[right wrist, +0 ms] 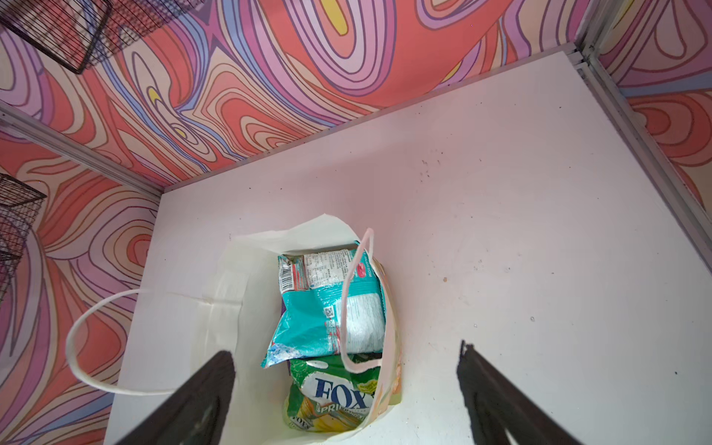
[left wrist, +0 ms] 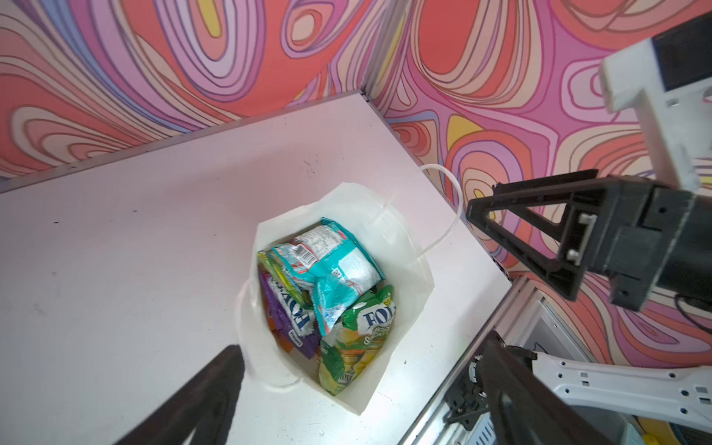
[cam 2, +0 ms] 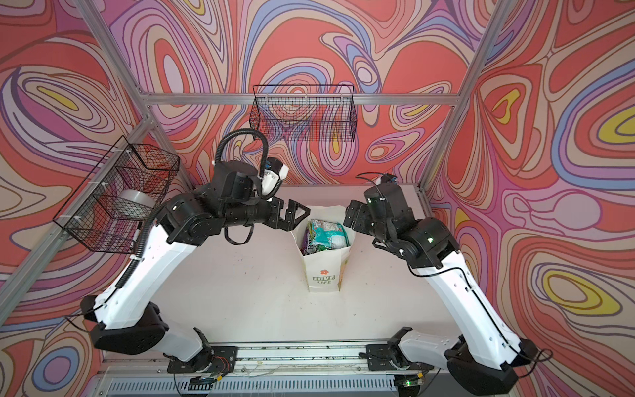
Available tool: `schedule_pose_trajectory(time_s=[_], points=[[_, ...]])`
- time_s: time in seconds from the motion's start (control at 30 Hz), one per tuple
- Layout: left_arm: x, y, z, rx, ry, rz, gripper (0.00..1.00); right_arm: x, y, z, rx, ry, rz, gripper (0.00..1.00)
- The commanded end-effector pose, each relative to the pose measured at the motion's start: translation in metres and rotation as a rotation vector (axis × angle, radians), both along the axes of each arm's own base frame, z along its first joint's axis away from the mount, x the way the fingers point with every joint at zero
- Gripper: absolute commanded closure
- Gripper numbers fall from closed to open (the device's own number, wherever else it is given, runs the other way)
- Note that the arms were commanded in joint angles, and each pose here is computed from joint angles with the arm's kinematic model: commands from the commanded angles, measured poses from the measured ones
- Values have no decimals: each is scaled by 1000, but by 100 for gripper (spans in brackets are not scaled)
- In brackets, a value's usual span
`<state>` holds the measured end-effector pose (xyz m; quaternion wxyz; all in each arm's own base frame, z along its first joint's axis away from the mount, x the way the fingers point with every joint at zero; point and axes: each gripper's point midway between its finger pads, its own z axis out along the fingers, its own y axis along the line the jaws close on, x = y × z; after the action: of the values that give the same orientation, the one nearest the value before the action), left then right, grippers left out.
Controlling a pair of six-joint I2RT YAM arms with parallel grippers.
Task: Place the snacks into the paper bag
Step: Pick up the paper bag from the center of the table.
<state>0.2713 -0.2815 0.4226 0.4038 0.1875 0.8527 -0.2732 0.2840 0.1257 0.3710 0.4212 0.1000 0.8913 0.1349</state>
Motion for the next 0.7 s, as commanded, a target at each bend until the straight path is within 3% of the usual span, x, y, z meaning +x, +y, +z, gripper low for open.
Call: schedule_pose_trajectory(time_s=[0.0, 0.1, 0.2, 0.33, 0.4, 0.43, 0.5, 0.6, 0.67], points=[[26, 30, -27, 110, -9, 202, 3, 9, 2, -18, -47, 34, -10, 6], [31, 39, -57, 159, 90, 240, 5, 15, 2, -26, -72, 39, -22, 7], [35, 23, -80, 162, 163, 194, 8, 21, 4, -34, -93, 45, -25, 10], [47, 3, -99, 161, 229, 170, 21, 30, 8, -41, -105, 49, -21, 20], [54, -6, -104, 161, 246, 165, 37, 35, 13, -44, -110, 52, -14, 33], [57, -9, -104, 156, 250, 163, 46, 37, 15, -44, -107, 52, -10, 44], [59, -19, -99, 132, 262, 139, 72, 42, 29, -37, -72, 41, 44, 96], [56, -39, -76, 46, 267, 58, 96, 48, 65, -8, 43, -6, 187, 100], [53, -53, -55, -27, 263, -4, 100, 50, 86, 16, 112, -37, 270, 100]])
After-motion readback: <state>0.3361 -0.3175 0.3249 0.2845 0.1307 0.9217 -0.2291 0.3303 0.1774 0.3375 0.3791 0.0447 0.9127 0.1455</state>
